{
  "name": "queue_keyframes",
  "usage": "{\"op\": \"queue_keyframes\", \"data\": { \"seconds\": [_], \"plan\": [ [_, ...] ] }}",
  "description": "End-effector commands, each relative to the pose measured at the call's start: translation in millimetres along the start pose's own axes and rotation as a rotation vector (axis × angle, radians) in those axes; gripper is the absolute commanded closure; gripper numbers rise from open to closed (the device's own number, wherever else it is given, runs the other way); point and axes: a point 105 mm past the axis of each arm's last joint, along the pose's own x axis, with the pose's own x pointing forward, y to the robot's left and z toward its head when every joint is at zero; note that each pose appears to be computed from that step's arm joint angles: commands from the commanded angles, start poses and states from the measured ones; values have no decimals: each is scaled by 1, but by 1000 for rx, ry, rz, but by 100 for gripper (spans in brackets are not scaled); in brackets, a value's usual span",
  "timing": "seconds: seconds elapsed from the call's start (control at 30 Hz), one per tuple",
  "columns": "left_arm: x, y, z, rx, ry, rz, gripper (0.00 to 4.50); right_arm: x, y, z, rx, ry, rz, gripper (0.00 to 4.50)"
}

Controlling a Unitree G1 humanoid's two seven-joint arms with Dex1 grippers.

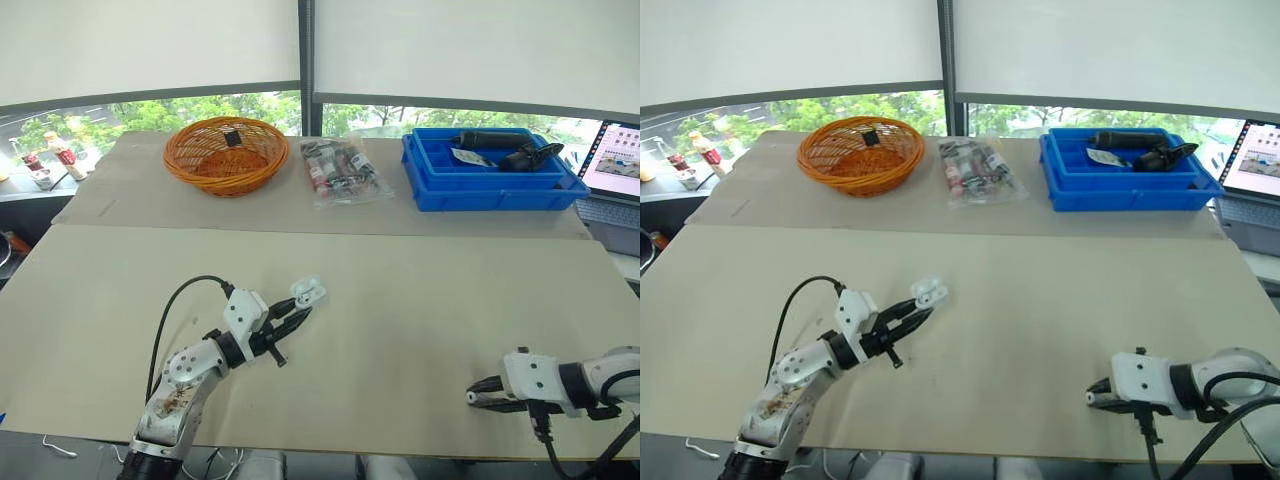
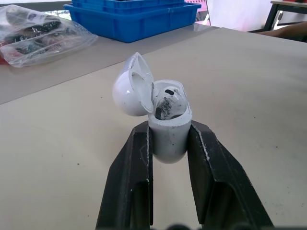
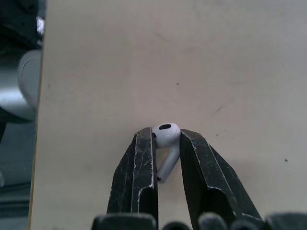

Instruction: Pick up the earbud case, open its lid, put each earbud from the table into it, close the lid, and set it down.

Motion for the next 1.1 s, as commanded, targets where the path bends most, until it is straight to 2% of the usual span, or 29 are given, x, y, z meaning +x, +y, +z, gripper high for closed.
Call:
{"op": "queue_keyframes", "data": {
  "seconds": [0.03,0.63,0.7,0.83,1.0,1.1],
  "plan": [
    [-2,-2,13,27,-38,3,399,3,5,-4,-14,23,77,419],
    [-6,-4,13,17,-29,12,399,1,3,-1,-83,22,207,419],
    [-6,-4,13,18,-28,12,399,2,2,-3,-78,32,199,314],
    [-6,-5,13,16,-26,9,399,0,-4,0,-109,46,173,178],
    [-7,-8,12,9,-19,-2,399,-14,-10,19,-128,35,128,177],
    [-7,-9,11,5,-16,-8,399,-25,-8,30,-125,100,101,177]
  ]
}}
